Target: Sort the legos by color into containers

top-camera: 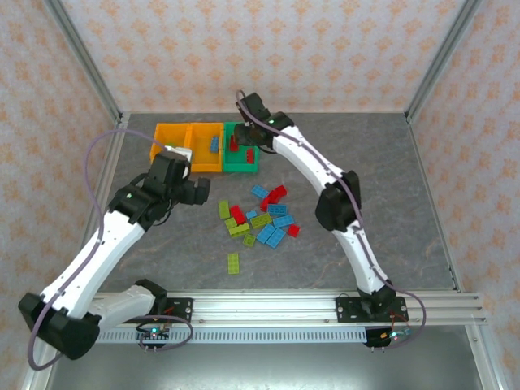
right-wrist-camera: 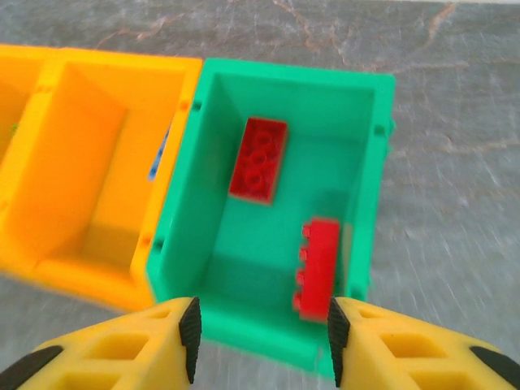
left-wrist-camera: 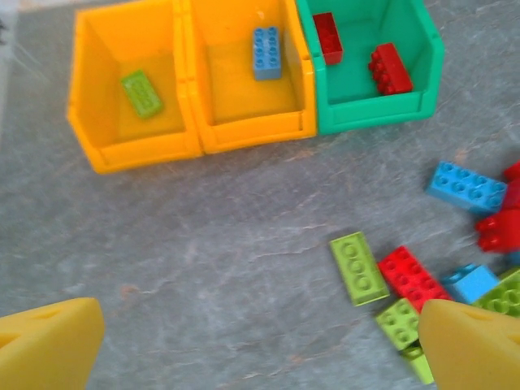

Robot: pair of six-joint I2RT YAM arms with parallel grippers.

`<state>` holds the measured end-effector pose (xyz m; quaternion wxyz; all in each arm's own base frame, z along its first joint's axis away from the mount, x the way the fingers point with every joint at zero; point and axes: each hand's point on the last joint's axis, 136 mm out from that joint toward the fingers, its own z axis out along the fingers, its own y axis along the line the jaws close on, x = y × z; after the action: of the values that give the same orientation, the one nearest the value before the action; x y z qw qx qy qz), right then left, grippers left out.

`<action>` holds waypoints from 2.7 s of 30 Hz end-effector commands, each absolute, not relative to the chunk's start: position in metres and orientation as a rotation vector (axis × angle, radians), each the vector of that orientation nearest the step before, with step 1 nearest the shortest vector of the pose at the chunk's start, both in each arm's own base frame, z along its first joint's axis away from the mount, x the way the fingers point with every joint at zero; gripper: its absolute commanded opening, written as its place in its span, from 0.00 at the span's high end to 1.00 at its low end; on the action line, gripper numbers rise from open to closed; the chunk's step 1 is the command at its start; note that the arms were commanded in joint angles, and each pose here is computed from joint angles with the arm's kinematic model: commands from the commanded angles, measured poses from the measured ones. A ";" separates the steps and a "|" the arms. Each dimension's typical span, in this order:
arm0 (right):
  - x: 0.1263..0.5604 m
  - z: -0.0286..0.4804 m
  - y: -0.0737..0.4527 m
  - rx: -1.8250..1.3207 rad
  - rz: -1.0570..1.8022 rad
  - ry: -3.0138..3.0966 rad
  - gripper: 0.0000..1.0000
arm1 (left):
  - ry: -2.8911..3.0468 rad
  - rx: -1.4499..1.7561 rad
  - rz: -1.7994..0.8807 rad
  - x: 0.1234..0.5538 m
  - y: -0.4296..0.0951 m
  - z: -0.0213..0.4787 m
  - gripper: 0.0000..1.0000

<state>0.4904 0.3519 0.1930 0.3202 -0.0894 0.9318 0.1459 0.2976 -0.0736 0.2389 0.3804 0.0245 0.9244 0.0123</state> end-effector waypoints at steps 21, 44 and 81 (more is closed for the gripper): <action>0.268 0.234 0.216 -0.170 0.546 2.532 0.29 | 2.780 -0.603 -0.217 0.359 -0.144 0.056 0.29; 0.276 0.230 0.239 -0.193 0.615 2.564 0.29 | 2.800 -0.556 -0.148 0.341 -0.109 0.066 0.72; 0.287 0.219 0.237 -0.104 0.568 2.553 0.28 | 2.251 -0.770 -0.177 0.479 0.027 0.254 0.48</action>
<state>0.2759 0.2316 0.2243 0.2518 -0.0502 0.9412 0.2197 0.5030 0.0589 0.1912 0.3127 -0.3250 0.8925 -0.0096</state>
